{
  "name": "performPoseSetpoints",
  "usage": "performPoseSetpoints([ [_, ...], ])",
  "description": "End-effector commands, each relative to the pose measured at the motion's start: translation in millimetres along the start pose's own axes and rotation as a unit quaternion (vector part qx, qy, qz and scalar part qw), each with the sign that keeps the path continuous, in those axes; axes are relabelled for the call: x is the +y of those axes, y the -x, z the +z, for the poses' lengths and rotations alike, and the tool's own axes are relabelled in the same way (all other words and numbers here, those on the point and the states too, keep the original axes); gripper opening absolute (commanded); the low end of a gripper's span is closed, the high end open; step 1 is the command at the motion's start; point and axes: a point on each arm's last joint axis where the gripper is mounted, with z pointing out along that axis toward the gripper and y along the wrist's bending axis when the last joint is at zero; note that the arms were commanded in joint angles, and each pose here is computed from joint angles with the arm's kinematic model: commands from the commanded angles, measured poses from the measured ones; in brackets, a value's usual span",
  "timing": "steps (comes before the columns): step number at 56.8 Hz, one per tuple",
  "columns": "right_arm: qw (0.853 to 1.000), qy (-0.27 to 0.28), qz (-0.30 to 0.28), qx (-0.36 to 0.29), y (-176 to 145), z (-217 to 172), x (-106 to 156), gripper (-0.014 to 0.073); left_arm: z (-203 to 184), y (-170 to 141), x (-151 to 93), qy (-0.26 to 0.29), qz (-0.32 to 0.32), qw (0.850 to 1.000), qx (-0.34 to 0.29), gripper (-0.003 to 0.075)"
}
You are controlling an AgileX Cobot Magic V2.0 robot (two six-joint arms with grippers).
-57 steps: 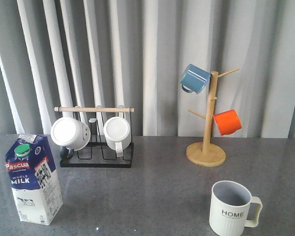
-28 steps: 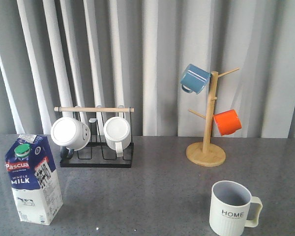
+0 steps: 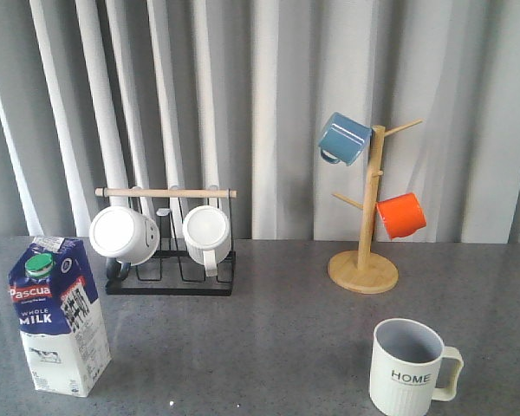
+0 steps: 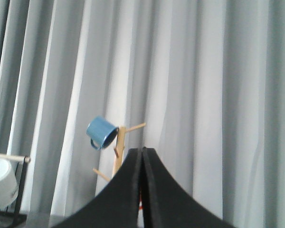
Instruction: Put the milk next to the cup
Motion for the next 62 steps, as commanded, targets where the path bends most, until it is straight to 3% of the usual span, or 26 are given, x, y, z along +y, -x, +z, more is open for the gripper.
performPoseSetpoints([
  [1,0.999,0.001,-0.006,-0.041,34.7,18.7,-2.3,-0.0008,4.9,49.9,-2.5,-0.008,0.023,0.991,-0.134,-0.0006],
  [6,1.000,-0.003,-0.013,0.026,49.7,47.4,-6.3,-0.0008,28.4,70.1,-1.4,0.001,0.050,0.995,-0.087,-0.0006],
  [13,0.988,-0.007,-0.005,0.157,44.1,89.1,-10.7,-0.0008,80.6,74.1,2.8,0.017,-0.005,0.999,0.040,-0.0006],
  [21,0.976,0.008,0.027,0.218,26.7,113.6,-6.1,-0.0008,130.9,49.5,5.0,0.035,-0.071,0.981,0.179,-0.0006],
  [27,0.968,0.015,0.037,0.247,12.5,121.5,-2.9,-0.0008,148.9,26.9,6.0,0.040,-0.074,0.969,0.233,-0.0006],
  [36,0.958,0.012,0.044,0.284,-1.1,125.2,-2.2,-0.0003,160.0,11.0,7.5,0.046,-0.073,0.965,0.249,-0.0006],
  [51,0.957,0.013,0.044,0.286,-2.4,125.9,-2.0,0.0040,160.6,12.9,7.6,0.046,-0.073,0.967,0.242,-0.0006],
  [62,0.955,0.013,0.042,0.292,-3.9,125.9,-1.9,0.0142,161.4,14.2,7.7,0.046,-0.072,0.968,0.236,0.0040],
])
